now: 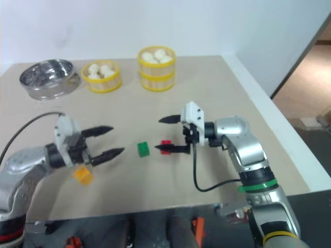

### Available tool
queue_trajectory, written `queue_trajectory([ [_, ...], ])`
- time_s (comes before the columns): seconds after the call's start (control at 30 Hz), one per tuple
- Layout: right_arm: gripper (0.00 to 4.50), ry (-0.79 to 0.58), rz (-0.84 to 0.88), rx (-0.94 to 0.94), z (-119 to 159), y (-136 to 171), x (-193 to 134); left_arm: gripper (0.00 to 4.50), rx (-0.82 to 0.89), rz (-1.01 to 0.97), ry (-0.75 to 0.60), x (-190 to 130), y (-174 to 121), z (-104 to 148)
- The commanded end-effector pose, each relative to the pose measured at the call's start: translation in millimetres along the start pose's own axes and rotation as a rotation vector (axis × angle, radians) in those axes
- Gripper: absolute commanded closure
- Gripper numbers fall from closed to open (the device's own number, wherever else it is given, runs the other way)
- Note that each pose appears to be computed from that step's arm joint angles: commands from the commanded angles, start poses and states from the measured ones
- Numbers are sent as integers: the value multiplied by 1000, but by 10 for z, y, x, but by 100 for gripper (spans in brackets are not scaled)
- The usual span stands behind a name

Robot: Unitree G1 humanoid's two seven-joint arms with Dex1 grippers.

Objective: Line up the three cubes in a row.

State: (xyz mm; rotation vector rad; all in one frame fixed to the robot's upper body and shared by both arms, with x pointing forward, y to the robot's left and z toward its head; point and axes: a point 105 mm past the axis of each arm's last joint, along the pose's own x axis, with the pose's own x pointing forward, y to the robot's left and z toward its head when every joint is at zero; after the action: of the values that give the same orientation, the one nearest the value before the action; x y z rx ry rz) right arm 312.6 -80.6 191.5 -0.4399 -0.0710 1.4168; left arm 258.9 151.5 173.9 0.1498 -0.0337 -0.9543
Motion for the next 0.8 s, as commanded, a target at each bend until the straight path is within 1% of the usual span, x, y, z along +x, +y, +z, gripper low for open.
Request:
queue_trajectory([
  [0.03,0,-12,12,-41,80,-25,-10,3,53,84,-60,-218,-90,77],
  [0.17,0,-6,17,-40,59,-51,-17,3,18,233,-26,-448,6,-79],
  [0.2,0,-5,18,-38,54,-52,-22,3,10,258,-20,-474,26,-98],
  [0.23,0,-7,23,-32,49,-45,-29,3,41,284,-5,-516,58,-116],
  [0.3,0,-25,46,-14,57,-11,-43,3,22,291,26,-563,58,-193],
  [0.43,0,-108,134,16,175,136,-52,3,19,342,34,-665,82,-280],
  [0.53,0,-224,179,181,366,202,-52,3,39,357,32,-720,65,-315],
  [0.57,0,-249,195,210,412,219,-54,3,44,367,31,-734,68,-322],
  [0.63,0,-237,235,178,431,273,-61,3,47,382,31,-774,70,-340],
  [0.8,0,-198,251,162,377,325,-71,3,48,380,45,-840,19,-372],
])
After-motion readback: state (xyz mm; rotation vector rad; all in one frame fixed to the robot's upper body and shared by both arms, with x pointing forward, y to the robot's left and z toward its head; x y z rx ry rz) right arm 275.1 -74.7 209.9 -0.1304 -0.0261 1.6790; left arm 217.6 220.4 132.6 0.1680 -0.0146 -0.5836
